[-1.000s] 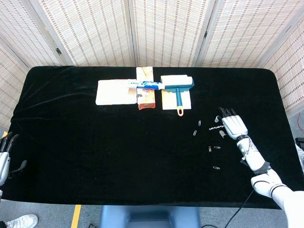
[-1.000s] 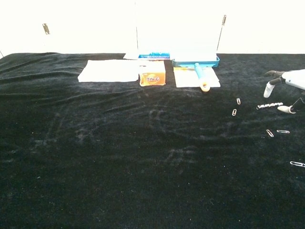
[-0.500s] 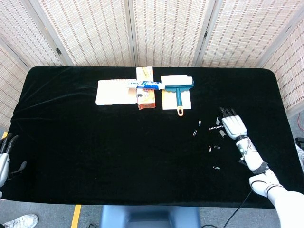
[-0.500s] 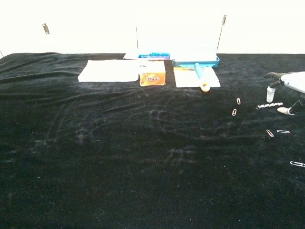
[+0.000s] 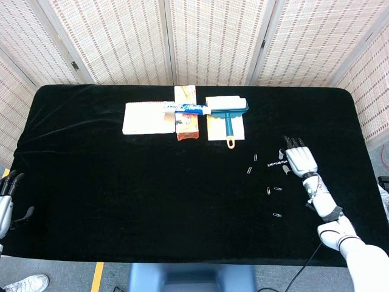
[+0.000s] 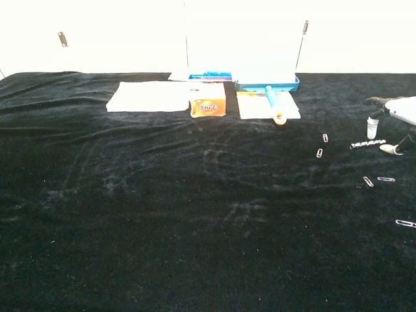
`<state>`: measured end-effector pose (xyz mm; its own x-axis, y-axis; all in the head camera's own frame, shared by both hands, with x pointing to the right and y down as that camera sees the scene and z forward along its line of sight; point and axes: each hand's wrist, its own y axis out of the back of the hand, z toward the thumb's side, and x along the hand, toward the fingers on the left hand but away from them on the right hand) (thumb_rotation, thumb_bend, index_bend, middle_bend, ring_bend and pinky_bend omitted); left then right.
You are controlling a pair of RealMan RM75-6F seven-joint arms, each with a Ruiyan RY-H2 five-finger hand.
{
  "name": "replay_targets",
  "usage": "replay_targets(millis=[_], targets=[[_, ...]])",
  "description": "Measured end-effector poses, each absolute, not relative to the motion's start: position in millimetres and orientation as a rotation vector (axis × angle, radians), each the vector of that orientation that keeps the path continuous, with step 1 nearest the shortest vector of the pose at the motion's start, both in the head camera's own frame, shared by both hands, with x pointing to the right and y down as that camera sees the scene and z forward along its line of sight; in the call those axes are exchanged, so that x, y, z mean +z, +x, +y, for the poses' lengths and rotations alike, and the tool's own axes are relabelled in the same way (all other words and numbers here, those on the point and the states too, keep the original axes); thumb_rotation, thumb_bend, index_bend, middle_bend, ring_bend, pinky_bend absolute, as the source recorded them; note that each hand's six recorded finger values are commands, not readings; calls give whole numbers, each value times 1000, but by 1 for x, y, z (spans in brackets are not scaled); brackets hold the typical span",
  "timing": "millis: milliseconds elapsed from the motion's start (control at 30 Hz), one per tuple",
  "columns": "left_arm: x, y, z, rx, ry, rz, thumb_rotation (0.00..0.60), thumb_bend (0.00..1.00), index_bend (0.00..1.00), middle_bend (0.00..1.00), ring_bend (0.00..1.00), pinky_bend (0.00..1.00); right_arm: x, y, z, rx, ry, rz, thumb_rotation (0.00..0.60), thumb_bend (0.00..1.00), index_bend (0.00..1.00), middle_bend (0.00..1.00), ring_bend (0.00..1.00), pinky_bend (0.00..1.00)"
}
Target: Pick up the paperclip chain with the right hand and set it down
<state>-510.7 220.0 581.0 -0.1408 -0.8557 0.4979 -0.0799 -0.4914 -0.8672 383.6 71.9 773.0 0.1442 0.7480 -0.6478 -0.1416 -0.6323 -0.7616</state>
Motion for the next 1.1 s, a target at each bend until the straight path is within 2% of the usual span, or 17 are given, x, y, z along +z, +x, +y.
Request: replay_targets(millis=[133,300,833,967,1100], targets=[[581,-511,220,-1694,-1542,1066,600,404,0,23,4,0,774,383,71,1582,-1712,-591,600,391,449,0,0,0],[581,-512,218,-1694,-1543,1067,600,464,0,23,4,0,775,382,71,1581,-1715,-604,600,390,487,0,0,0],[584,-515,213,-1700,-1550,1064,600,463,0,23,4,0,778,387,72,1615,-1701,-601,600,391,522,0,0,0],[583,-515,214,-1699,-1549,1067,600,464,0,23,4,0,778,387,71,1613,-1701,-605,600,393,580,0,0,0],[582,-515,215,-1697,-1547,1070,600,464,0,23,4,0,776,387,70,1610,-1688,-613,600,393,705,11,0,0]])
